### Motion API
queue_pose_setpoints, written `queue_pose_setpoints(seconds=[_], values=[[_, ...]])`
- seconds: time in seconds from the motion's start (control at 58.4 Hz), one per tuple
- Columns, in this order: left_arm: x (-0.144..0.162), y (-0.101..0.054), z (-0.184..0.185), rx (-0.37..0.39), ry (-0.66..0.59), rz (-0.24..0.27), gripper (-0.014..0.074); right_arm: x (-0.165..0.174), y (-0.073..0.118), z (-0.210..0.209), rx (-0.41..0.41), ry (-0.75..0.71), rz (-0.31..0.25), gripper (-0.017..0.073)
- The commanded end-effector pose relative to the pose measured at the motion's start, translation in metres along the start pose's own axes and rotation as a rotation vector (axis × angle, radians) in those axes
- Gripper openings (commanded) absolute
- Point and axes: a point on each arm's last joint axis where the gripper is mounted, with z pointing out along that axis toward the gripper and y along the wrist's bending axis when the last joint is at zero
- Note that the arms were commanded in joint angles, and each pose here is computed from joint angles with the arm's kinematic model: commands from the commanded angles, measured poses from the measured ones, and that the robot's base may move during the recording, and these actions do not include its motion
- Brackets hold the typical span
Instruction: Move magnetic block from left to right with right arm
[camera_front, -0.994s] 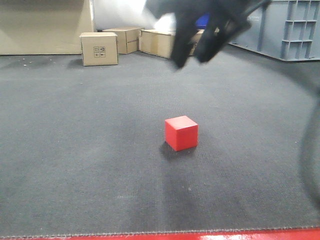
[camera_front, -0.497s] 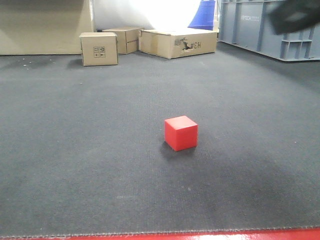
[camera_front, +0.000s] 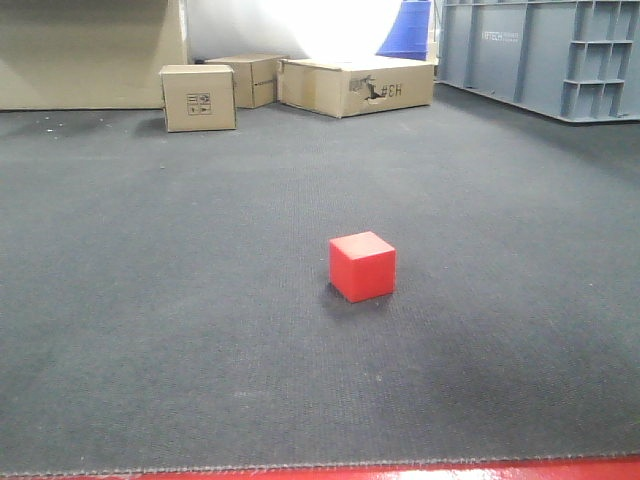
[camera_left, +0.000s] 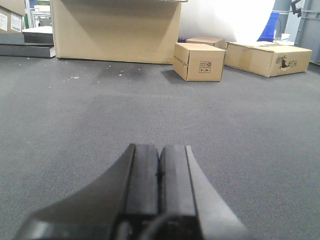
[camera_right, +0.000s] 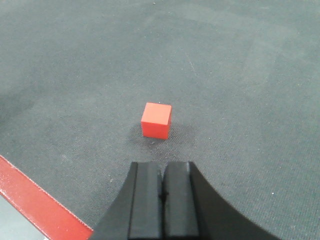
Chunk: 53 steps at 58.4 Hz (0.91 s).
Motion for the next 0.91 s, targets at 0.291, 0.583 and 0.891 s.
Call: queue_pose_setpoints(seconds=[0.291,0.583,0.891], values=[[-0.005,0.0,-0.001,0.001,-0.089,-0.011,-0.0126,-0.014,-0.011,-0.012,0.09,-0.157,-0.05,0.0057],[-0.005,0.0,-0.001,0.001,-0.089,-0.011,-0.0126,0.041,-0.039,-0.048,0.461,-0.354,0.017,0.0057],[-0.005,0.0,-0.001,0.001,-0.089,-0.011,-0.0126,0.11,-0.041,-0.043,0.606,-0.52,0.076,0.0057]])
